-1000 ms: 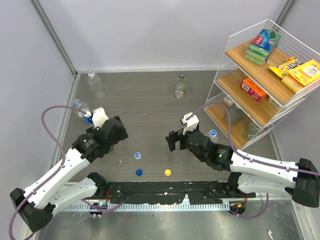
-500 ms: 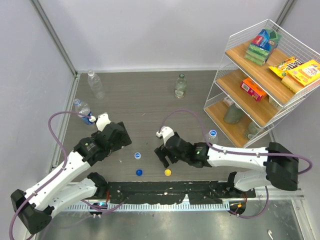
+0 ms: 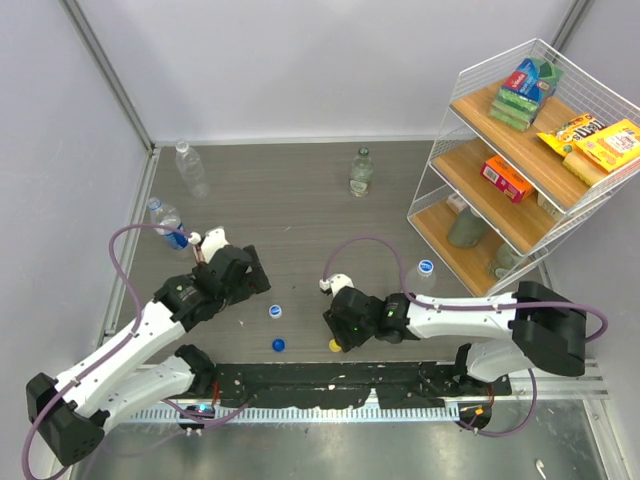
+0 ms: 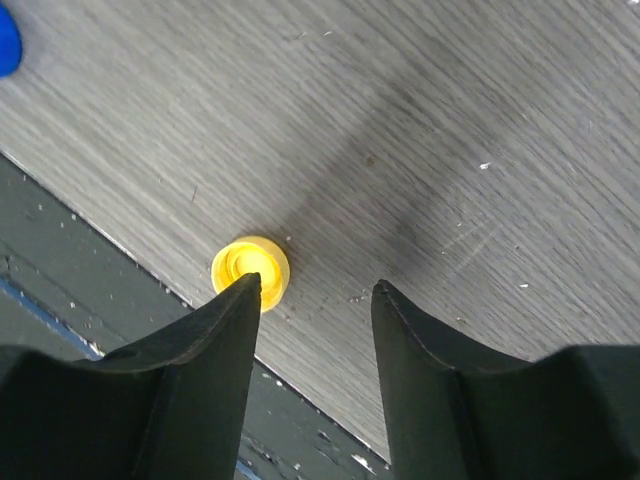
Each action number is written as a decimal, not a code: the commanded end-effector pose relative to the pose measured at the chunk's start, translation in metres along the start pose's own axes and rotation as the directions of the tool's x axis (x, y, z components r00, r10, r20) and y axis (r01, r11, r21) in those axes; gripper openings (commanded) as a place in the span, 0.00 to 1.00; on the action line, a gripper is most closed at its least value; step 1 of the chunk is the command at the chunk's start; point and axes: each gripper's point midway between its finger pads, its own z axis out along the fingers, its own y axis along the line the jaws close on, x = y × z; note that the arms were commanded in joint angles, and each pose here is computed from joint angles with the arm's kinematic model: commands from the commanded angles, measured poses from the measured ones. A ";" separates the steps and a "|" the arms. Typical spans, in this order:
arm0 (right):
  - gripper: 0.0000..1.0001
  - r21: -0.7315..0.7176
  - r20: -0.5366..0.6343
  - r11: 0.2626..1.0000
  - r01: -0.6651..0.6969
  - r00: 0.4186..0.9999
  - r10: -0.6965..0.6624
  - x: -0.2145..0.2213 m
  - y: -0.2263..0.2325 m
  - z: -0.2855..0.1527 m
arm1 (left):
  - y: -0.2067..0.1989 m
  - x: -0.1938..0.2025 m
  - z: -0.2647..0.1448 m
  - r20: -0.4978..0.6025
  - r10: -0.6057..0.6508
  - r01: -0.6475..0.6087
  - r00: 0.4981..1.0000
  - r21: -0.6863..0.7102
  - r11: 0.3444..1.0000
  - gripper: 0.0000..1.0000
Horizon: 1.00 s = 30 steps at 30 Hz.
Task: Screw on the bottle caps
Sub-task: Pick up the bottle cap from the center of the board.
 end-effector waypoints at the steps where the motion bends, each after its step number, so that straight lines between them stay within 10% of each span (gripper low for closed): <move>1: 0.47 0.023 0.073 0.992 -0.124 0.990 0.122 -0.018 0.005 0.011 | -0.011 -0.003 0.003 0.005 0.003 -0.003 1.000 0.042 0.999 1.00; 30: 0.17 -0.064 0.019 0.988 -0.143 0.989 0.145 -0.010 0.025 0.027 | -0.013 0.003 0.004 -0.013 0.024 -0.023 1.000 0.069 0.997 1.00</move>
